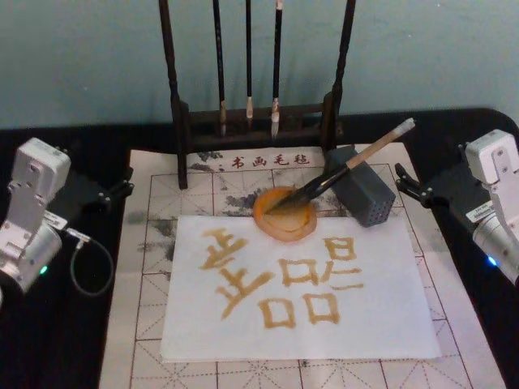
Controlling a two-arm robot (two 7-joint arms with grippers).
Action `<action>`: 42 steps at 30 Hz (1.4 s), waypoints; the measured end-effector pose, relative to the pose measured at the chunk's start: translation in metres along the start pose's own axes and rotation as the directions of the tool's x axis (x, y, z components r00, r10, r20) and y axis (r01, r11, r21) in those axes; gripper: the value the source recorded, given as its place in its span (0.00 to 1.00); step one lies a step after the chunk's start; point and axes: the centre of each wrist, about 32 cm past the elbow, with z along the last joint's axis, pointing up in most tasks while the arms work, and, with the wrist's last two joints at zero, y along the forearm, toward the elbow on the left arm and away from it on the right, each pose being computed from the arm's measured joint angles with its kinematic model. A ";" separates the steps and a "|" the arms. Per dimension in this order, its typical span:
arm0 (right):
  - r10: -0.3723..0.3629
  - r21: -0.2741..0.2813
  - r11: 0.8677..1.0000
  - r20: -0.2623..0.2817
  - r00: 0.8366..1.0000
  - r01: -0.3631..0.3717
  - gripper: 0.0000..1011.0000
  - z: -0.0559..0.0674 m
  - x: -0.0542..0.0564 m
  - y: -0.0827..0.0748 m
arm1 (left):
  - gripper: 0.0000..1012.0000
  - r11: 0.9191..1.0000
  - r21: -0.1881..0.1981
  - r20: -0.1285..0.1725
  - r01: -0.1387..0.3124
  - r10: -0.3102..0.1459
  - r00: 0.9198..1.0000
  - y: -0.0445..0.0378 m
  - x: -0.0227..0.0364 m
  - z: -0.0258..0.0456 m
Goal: Pick up the brush from the inkstone, write on the paper, then place the brush back to its original position.
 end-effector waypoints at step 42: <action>0.127 -0.033 0.987 -0.419 0.899 -0.155 0.99 0.016 0.014 -0.008 | 0.99 1.000 0.000 0.000 0.000 0.000 1.000 0.0000 0.0000 0.0000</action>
